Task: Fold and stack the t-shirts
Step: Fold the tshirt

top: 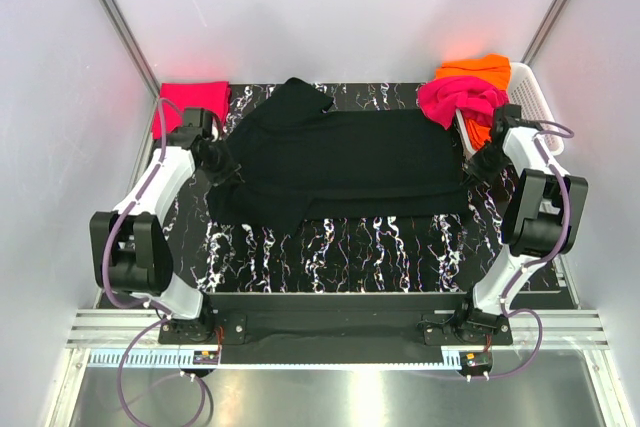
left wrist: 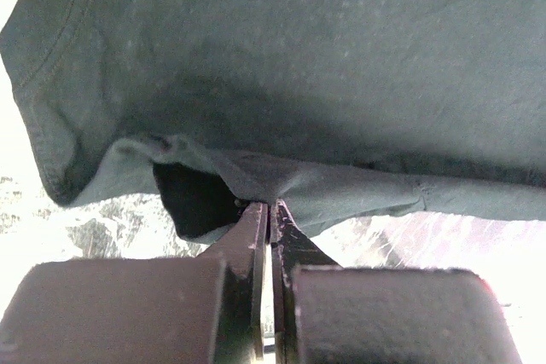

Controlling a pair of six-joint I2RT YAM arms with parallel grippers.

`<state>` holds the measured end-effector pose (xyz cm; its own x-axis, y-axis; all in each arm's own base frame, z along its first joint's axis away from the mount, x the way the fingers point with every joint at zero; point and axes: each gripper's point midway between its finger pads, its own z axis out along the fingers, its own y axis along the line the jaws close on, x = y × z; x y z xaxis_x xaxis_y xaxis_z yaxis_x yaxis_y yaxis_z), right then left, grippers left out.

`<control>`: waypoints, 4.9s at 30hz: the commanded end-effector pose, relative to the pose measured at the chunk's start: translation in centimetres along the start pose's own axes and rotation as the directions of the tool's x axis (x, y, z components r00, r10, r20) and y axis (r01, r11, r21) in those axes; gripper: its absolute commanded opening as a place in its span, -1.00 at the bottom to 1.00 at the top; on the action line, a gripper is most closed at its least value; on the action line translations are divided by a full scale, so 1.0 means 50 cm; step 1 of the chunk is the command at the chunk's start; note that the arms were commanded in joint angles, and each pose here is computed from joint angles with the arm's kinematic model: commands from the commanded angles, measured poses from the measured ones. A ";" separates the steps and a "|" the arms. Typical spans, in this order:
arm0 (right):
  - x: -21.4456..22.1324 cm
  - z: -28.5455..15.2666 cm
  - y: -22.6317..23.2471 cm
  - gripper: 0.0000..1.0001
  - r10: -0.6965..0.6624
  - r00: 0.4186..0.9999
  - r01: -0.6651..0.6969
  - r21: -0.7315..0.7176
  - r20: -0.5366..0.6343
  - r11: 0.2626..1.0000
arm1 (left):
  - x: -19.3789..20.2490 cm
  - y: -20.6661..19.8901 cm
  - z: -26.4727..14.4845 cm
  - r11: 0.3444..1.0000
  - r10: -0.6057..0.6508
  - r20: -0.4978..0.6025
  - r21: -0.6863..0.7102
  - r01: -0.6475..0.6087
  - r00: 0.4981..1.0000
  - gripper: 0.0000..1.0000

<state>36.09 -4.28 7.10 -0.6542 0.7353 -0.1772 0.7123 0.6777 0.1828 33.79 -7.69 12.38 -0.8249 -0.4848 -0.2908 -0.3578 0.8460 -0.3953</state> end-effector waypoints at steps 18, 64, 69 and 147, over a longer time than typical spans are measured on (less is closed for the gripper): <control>-0.057 0.002 0.039 -1.00 -0.025 0.990 0.026 -0.001 0.142 1.000 | -0.097 -0.030 0.002 0.998 0.000 0.075 0.058 -0.004 0.997 -1.00; -0.126 -0.037 0.094 0.27 -0.107 0.971 0.115 -0.028 0.215 0.993 | -0.161 -0.032 0.035 0.997 0.065 0.111 0.029 -0.068 0.992 -0.01; -0.079 -0.071 0.137 0.40 -0.140 0.969 0.163 -0.101 0.202 0.981 | -0.140 -0.034 0.003 0.994 0.085 0.129 0.056 -0.093 0.988 0.01; 0.478 0.017 0.635 0.34 -0.444 0.893 0.243 -0.754 -0.072 0.610 | -0.027 0.057 0.087 0.991 0.003 -0.079 0.136 0.008 0.997 -0.39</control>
<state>43.00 34.95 4.52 -0.9105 0.4013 -0.0997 0.1734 0.5895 0.7890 36.10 -5.83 6.60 -0.8646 -0.4685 -0.1815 -0.3282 0.8002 -0.5019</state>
